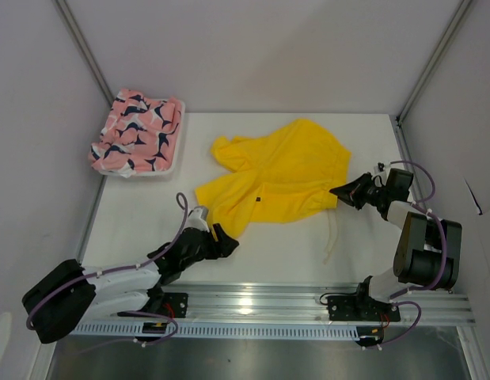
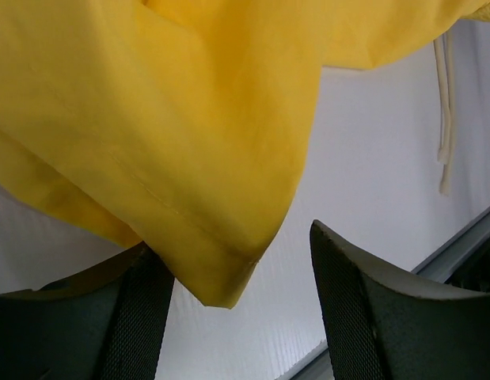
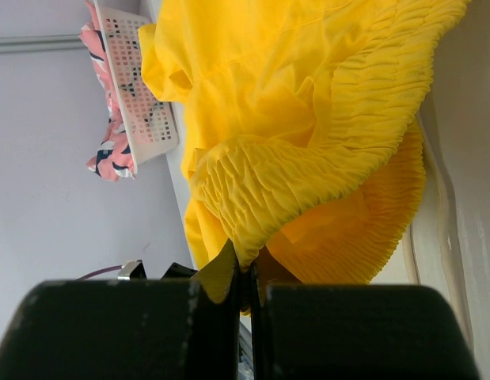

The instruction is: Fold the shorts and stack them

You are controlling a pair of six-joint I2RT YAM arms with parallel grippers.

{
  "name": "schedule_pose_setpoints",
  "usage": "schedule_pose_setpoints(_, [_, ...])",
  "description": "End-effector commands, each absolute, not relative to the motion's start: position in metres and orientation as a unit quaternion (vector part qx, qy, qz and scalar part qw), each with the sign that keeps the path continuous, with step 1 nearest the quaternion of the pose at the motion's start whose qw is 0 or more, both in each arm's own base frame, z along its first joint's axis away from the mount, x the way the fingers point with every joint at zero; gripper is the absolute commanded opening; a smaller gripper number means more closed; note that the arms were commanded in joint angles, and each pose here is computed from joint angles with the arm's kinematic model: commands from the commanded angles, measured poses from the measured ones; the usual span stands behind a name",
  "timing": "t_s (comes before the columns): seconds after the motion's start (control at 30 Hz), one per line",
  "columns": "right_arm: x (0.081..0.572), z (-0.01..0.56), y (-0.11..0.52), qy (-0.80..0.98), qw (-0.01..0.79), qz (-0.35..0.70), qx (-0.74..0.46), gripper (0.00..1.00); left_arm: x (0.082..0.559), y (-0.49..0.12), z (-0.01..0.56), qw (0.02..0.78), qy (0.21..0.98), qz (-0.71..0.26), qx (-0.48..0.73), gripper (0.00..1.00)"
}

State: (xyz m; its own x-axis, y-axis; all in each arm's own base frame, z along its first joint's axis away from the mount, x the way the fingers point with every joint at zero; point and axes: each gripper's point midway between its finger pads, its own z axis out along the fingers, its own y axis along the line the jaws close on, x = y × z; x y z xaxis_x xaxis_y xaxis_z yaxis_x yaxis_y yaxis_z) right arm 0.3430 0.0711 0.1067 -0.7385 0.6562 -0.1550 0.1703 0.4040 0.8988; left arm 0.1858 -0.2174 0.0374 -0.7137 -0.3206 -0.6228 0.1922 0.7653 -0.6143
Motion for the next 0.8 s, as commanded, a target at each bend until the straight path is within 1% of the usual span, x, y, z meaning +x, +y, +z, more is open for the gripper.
schedule_pose_setpoints(0.0, [0.348,0.119,0.072,0.796,0.272,0.483,0.244,0.0,0.194,-0.219,0.043,0.393,0.862,-0.317,-0.038,0.69])
schedule_pose_setpoints(0.03, [0.347,0.119,0.071,0.796,0.272,0.483,0.244,0.0,0.193,-0.216,0.041,0.391,0.866,-0.308,-0.042,0.67])
schedule_pose_setpoints(0.07, [0.347,0.118,0.071,0.796,0.272,0.482,0.244,0.0,0.196,-0.214,0.042,0.397,0.864,-0.304,-0.049,0.59])
schedule_pose_setpoints(0.17, [0.347,0.119,0.072,0.796,0.273,0.483,0.241,0.0,0.198,-0.213,0.045,0.408,0.861,-0.298,-0.054,0.44])
schedule_pose_setpoints(0.2, [0.346,0.119,0.072,0.796,0.271,0.484,0.242,0.0,0.198,-0.214,0.045,0.407,0.862,-0.296,-0.053,0.36])
schedule_pose_setpoints(0.23, [0.346,0.119,0.072,0.796,0.271,0.484,0.242,0.0,0.197,-0.213,0.041,0.404,0.867,-0.287,-0.052,0.3])
schedule_pose_setpoints(0.27, [0.346,0.119,0.071,0.796,0.271,0.484,0.242,0.0,0.198,-0.213,0.04,0.401,0.871,-0.279,-0.053,0.21])
schedule_pose_setpoints(0.33, [0.347,0.12,0.072,0.795,0.271,0.486,0.242,0.0,0.203,-0.215,0.039,0.4,0.877,-0.259,-0.058,0.12])
schedule_pose_setpoints(0.37, [0.346,0.12,0.073,0.795,0.27,0.486,0.241,0.0,0.202,-0.212,0.034,0.391,0.886,-0.243,-0.06,0.03])
schedule_pose_setpoints(0.4, [0.346,0.12,0.073,0.795,0.271,0.487,0.241,0.0,0.206,-0.212,0.037,0.394,0.886,-0.237,-0.064,0.0])
schedule_pose_setpoints(0.47, [0.345,0.121,0.073,0.796,0.271,0.486,0.238,0.0,0.207,-0.212,0.037,0.393,0.889,-0.228,-0.06,0.0])
schedule_pose_setpoints(0.63, [0.341,0.12,0.072,0.806,0.262,0.478,0.232,0.0,0.205,-0.212,0.061,0.406,0.878,-0.249,-0.053,0.0])
schedule_pose_setpoints(0.77, [0.335,0.117,0.072,0.81,0.259,0.474,0.228,0.0,0.204,-0.198,0.104,0.421,0.865,-0.262,-0.073,0.0])
